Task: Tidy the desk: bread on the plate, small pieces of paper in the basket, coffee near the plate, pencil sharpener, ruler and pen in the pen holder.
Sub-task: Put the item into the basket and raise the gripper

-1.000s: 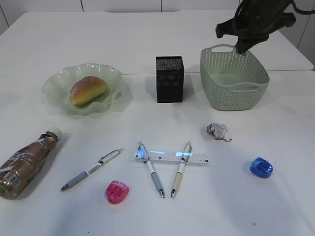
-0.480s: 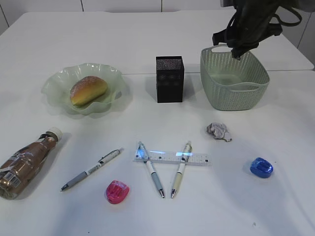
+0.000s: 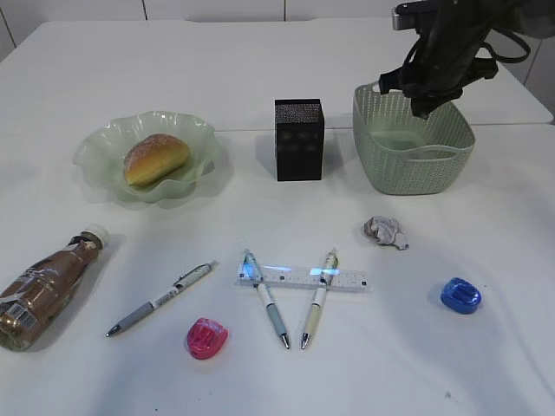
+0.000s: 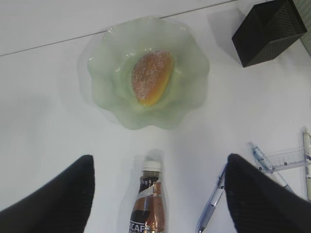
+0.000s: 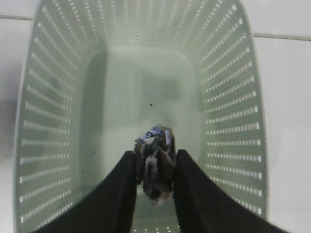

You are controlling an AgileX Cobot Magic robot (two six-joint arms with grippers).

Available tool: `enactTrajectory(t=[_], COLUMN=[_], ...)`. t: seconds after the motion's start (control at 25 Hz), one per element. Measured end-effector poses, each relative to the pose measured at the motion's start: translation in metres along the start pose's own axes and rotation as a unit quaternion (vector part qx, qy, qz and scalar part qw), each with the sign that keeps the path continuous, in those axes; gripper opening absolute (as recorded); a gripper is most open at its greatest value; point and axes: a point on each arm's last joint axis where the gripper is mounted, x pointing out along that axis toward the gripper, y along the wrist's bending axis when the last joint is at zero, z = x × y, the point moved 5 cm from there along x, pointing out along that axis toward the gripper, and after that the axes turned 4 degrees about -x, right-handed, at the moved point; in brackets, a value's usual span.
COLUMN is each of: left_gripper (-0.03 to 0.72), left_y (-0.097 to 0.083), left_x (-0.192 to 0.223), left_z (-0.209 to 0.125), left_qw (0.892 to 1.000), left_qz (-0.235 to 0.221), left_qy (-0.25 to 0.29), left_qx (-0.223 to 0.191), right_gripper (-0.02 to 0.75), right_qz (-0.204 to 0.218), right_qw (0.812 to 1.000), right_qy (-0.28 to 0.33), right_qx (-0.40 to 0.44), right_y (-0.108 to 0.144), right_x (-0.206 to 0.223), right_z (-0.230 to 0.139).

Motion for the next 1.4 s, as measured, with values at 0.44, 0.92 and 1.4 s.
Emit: enactTrajectory(t=[0.44, 0.92, 1.4], left_gripper=[0.592, 0.592, 0.592], left_y=[0.0, 0.0, -0.001], left_x=[0.0, 0.0, -0.005], left_z=[0.0, 0.0, 0.0], left_qw=[1.0, 1.0, 1.0], left_qz=[0.0, 0.0, 0.0], left_qy=[0.0, 0.0, -0.005], left_qx=[0.0, 0.0, 0.001], right_gripper=[0.576, 0.583, 0.583], right_qz=[0.011, 0.01, 0.07], right_qw=[1.0, 0.997, 0.994], right_qy=[0.007, 0.071, 0.064], right_qx=[0.016, 0.03, 0.052], right_y=[0.003, -0.003, 0.003], right_x=[0.002, -0.027, -0.084], right_z=[-0.002, -0.012, -0.007])
